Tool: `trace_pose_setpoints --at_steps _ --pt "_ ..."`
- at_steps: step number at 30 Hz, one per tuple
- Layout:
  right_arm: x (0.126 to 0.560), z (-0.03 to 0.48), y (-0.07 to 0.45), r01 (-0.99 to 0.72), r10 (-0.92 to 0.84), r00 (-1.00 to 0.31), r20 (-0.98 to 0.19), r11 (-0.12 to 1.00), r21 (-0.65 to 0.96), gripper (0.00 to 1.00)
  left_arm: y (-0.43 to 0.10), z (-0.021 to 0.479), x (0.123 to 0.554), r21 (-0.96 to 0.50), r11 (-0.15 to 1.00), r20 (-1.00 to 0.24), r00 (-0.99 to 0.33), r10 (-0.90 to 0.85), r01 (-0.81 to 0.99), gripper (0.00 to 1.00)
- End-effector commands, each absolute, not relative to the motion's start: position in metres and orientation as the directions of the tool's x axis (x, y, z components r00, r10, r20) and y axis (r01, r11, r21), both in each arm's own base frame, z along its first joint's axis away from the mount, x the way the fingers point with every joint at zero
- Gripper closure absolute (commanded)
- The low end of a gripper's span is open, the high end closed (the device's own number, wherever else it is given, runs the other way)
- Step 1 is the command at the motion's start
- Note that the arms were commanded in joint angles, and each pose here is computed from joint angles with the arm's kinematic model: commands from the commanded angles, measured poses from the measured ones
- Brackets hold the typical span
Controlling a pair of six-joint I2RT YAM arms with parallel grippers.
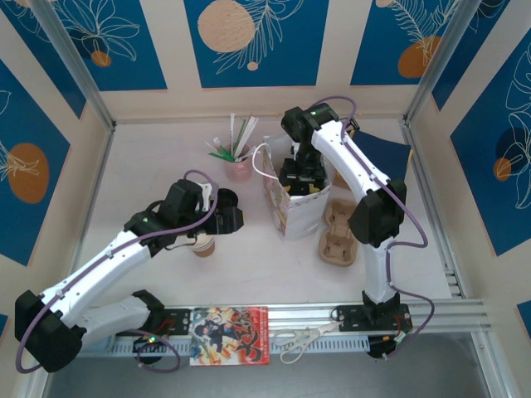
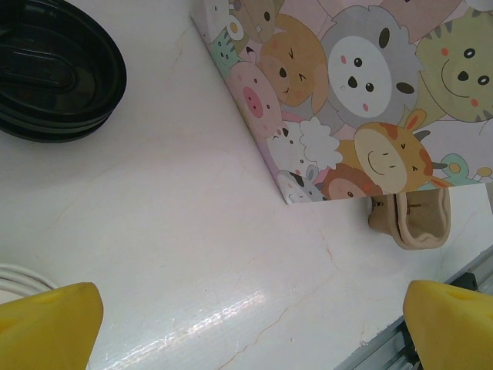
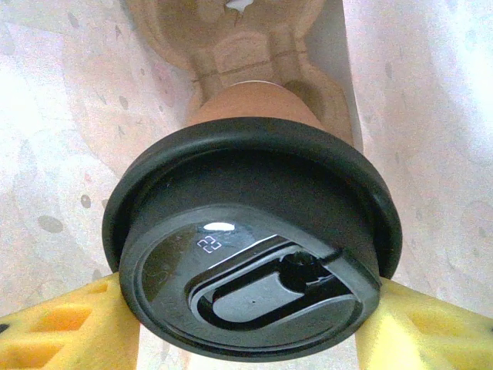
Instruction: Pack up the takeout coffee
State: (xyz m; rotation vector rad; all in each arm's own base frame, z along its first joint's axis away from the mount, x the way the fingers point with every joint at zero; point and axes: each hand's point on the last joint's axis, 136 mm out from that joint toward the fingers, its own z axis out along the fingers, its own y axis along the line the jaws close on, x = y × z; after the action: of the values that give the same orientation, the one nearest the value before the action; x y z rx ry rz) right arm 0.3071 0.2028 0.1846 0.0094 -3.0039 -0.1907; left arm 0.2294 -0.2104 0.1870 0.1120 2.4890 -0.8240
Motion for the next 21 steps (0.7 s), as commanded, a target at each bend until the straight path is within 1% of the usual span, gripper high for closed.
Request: trace_pose_setpoints --at_steps 1,21 --pt "0.2933 0.2006 0.1976 0.010 -0.011 -0.988 0.152 0.990 0.141 0.36 -0.2113 0.1845 0.2299 -0.548 0.806 -0.481 -0.873 -0.084 0.225 0.00" --pt "0.2925 0.1996 0.1977 0.016 -0.009 -0.987 0.163 0.989 0.150 0.36 -0.2120 0.1872 0.2290 -0.537 0.805 -0.492 -0.869 -0.057 0.252 0.00"
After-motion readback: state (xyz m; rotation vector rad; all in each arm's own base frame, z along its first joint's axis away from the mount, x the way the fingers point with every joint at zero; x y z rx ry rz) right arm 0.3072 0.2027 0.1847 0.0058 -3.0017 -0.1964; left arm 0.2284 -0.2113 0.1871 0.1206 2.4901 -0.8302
